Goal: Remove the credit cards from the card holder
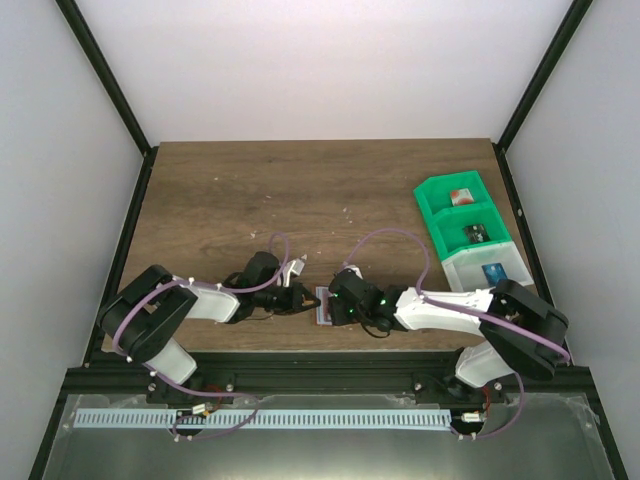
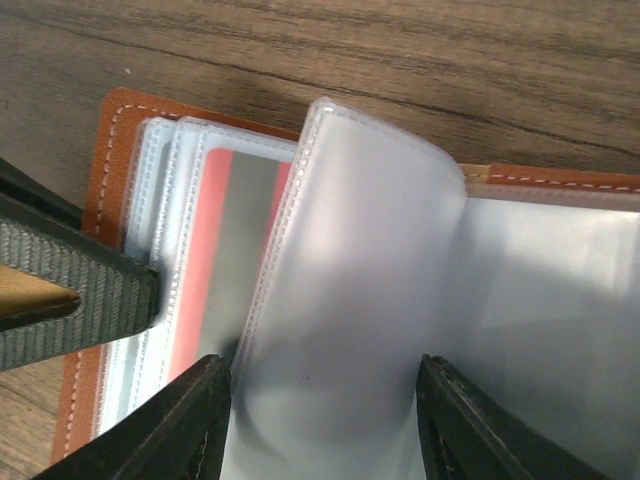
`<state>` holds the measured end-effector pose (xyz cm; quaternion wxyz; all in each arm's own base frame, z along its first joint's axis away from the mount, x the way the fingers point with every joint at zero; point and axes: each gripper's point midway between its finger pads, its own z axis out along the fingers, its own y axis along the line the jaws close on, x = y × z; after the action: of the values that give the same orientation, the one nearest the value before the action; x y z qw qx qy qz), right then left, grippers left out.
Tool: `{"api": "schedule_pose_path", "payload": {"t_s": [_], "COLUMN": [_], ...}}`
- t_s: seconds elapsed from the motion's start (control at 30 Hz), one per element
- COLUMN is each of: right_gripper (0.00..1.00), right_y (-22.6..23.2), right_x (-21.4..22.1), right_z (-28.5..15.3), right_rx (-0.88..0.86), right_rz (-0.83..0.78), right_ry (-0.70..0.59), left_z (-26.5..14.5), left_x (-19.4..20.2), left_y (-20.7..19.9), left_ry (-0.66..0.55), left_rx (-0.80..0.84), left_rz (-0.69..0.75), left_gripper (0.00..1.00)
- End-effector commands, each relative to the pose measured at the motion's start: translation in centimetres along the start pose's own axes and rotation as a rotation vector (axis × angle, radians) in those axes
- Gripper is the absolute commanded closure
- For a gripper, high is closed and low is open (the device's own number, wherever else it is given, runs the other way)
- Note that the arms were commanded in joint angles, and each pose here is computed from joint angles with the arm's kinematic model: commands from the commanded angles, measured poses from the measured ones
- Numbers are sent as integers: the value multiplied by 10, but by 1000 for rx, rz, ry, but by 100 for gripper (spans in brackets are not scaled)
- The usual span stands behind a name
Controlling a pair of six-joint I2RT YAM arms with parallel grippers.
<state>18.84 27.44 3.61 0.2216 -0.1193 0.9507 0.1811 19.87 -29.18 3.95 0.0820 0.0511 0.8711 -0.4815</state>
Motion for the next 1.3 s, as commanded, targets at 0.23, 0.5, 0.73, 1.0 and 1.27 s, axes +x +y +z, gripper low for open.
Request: {"api": "schedule_pose_path", "payload": {"t_s": [0.23,0.5,0.73,1.0,1.27], "right_gripper": [49,49,51,56,55], "right_y": [-39,-58,-65,14,55], "right_x": [5,7,3,-36,-39], "right_z": [-14,-33,-52,-85,-69], "right_rx": [183,257,306,-66,-239], "right_rz": [-6,19,48,28,-4], "right_ry": [-18,-38,-45,-149,-133], "left_z": [-1,-2,-2,-3,-2], "left_x": [5,5,5,4,5], "left_y": [5,7,6,3,3], "left_ry": [3,1,0,-7,-4], "left_rx": [-26,-33,-34,-27,-26], "left_rz": [27,26,26,30,26], "left_gripper": [100,100,100,100,100]}}
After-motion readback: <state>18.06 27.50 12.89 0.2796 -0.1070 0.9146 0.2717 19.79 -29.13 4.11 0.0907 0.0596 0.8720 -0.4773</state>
